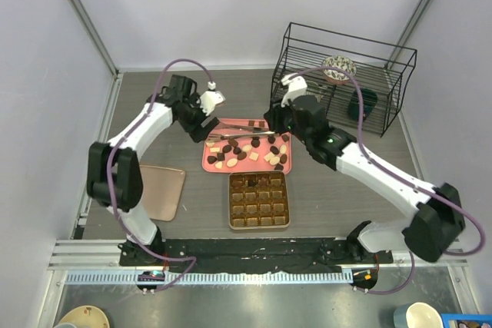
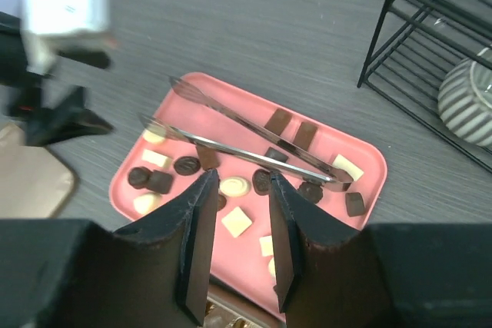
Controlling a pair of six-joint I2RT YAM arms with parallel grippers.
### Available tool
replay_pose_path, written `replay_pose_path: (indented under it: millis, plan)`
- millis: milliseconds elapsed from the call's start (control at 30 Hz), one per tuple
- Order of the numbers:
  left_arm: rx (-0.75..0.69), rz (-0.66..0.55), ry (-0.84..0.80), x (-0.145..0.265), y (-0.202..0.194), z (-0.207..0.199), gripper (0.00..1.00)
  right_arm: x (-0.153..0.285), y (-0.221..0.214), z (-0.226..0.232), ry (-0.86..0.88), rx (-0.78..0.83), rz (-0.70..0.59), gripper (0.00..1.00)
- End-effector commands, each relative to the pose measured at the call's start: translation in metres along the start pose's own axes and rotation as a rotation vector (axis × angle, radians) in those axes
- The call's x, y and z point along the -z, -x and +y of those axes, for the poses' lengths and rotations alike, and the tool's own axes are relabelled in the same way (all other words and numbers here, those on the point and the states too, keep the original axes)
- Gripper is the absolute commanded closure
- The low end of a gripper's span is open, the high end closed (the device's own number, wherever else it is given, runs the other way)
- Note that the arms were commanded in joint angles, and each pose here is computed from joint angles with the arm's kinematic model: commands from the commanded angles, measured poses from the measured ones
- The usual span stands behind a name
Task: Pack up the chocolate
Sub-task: Pick up the clamp from the plate.
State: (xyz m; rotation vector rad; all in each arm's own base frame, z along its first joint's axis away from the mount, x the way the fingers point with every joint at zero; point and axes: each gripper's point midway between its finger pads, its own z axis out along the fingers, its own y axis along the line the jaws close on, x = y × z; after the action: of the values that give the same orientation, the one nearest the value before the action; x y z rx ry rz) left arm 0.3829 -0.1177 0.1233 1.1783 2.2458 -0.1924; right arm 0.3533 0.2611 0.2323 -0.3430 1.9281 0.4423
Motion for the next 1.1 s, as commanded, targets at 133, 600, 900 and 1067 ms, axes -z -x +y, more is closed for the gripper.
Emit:
replay_pose_path:
  millis: [133,600,900,1067]
  plan:
    - [-0.176,0.091,-0.105,-0.045,0.009,-0.014,0.27,0.053,0.036,-0.003,0.005,-0.131,-0.170,0.62]
    - [-0.231,0.150,-0.173,-0.070,0.006,-0.027,0.61,0.050,0.013,0.000,0.034,-0.134,-0.109,0.62]
    - [-0.223,0.204,-0.239,-0.078,-0.005,-0.037,0.94,0.050,0.010,0.002,0.042,-0.140,-0.103,0.63]
    - [-0.215,0.206,-0.257,-0.070,-0.006,-0.043,1.00,0.049,0.008,0.005,0.060,-0.153,-0.097,0.63]
